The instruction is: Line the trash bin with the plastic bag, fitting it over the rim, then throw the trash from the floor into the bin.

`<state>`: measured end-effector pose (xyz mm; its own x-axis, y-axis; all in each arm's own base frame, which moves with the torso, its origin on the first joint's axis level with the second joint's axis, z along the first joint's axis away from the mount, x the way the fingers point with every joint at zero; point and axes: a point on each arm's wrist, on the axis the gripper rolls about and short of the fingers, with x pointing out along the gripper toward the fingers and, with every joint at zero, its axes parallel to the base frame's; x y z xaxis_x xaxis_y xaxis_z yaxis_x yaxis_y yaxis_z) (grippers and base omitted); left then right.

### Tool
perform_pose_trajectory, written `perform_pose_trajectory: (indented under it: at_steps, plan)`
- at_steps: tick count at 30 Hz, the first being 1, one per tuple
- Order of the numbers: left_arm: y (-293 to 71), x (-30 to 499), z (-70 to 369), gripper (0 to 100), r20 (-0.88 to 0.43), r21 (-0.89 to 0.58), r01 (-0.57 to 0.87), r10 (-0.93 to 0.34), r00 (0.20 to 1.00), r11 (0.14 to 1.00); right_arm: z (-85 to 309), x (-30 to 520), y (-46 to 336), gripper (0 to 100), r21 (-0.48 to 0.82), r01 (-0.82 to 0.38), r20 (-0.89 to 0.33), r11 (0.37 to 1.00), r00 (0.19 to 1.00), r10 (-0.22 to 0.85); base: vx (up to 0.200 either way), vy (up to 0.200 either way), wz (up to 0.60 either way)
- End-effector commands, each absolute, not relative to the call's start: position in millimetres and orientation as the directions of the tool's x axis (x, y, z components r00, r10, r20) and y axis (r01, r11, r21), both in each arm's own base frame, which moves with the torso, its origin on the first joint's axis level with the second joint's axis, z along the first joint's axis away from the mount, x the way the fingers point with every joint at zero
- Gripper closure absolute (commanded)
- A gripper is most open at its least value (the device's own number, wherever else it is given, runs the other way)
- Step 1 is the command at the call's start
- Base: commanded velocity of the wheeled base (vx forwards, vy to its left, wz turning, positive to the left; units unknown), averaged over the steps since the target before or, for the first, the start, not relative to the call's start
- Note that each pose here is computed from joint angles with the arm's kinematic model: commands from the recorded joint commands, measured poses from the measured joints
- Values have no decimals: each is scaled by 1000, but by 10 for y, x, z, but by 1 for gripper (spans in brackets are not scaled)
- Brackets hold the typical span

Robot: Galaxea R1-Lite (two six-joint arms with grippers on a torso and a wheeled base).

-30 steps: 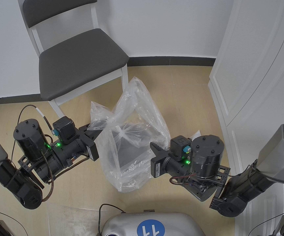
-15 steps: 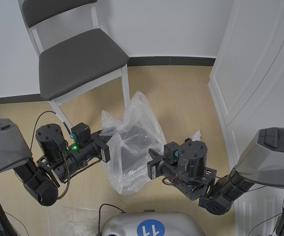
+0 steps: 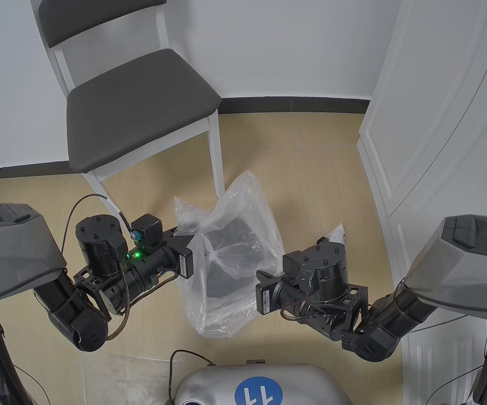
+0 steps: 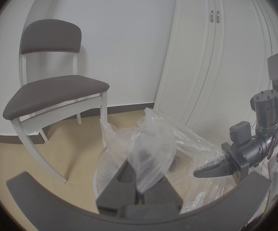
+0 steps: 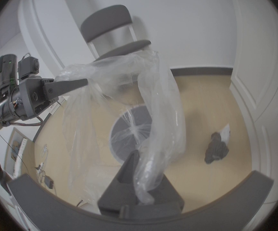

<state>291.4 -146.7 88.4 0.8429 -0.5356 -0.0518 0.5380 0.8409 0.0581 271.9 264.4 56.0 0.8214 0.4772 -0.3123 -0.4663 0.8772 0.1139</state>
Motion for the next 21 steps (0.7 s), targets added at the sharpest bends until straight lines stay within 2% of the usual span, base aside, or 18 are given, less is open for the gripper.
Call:
perform_pose_trajectory:
  at_steps: [1, 3, 9, 14, 21]
  plan:
    - [-1371, 2981, 1019, 100, -40, 26, 492, -491, 870, 870, 883, 2844, 2557, 100, 256, -435, -323, 863, 803, 501, 0, 0, 0]
    - [-1296, 3023, 1055, 100, -40, 13, 469, -468, 883, 883, 987, 2879, 2482, 100, 281, -413, -343, 867, 800, 492, 0, 0, 0]
    - [-1123, 3141, 1094, 100, -44, 13, 413, -412, 910, 911, 1031, 2984, 2252, 100, 249, -372, -386, 894, 809, 444, 0, 0, 0]
    - [-1001, 3252, 1074, 100, -67, 11, 371, -369, 927, 929, 938, 3153, 1986, 100, 152, -324, -453, 934, 817, 357, 0, 0, 0]
    - [-903, 3298, 1019, 100, -127, 9, 334, -330, 935, 942, 719, 3194, 1937, 100, 77, -324, -555, 943, 772, 310, 0, 0, 0]
